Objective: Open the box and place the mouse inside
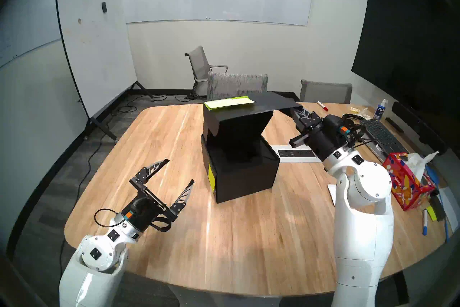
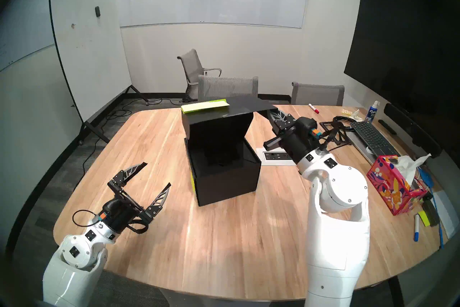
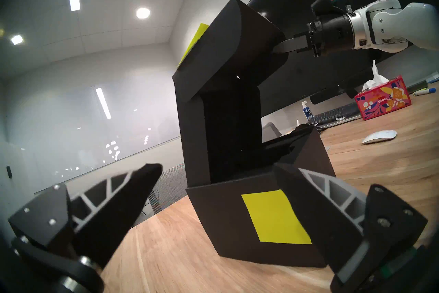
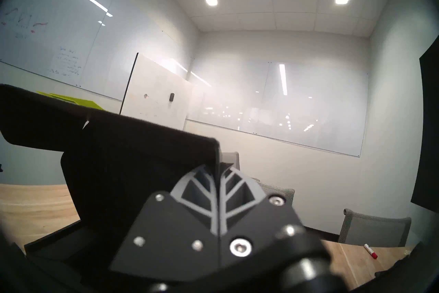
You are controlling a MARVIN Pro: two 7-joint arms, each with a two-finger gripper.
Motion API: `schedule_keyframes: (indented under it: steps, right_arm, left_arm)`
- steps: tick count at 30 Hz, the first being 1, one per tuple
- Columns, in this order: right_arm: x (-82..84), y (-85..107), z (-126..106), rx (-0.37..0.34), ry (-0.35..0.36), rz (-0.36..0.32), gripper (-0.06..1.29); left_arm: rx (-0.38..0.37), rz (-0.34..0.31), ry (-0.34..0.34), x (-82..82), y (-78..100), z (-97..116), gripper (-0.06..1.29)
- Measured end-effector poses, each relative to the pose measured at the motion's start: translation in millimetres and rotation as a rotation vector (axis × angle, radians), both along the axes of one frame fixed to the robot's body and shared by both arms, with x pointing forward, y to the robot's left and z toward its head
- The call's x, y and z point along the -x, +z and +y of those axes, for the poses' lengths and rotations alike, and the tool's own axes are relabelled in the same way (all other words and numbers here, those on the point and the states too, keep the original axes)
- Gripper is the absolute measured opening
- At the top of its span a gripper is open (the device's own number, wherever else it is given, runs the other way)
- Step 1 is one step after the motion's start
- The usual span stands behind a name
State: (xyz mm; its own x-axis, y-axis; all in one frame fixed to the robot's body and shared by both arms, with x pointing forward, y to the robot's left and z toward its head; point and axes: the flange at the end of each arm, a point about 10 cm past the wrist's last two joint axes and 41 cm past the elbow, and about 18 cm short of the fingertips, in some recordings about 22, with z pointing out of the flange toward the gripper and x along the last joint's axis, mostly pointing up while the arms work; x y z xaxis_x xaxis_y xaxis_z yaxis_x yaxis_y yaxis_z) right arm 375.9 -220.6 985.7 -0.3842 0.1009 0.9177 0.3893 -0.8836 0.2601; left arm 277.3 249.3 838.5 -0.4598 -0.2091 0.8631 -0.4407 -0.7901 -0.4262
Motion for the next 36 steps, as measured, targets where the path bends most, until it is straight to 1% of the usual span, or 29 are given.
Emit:
schedule_keyframes:
  steps: [8,18,27,36]
  right_arm:
    - [-2.8,6.6,2,0.003,0.006,-0.012,-0.03]
    - [-15.5,10.1,6,0.025,0.004,-0.001,-0.03]
    - [-32.4,6.0,14,0.049,-0.009,0.021,-0.03]
    - [-41.4,3.6,25,0.065,-0.015,0.027,-0.03]
  left_arm:
    - [0.000,0.000,0.000,0.0,0.0,0,1.27]
    - [0.000,0.000,0.000,0.0,0.0,0,1.27]
    - [0.000,0.000,0.000,0.0,0.0,0,1.27]
    - [0.000,0.000,0.000,0.0,0.0,0,1.27]
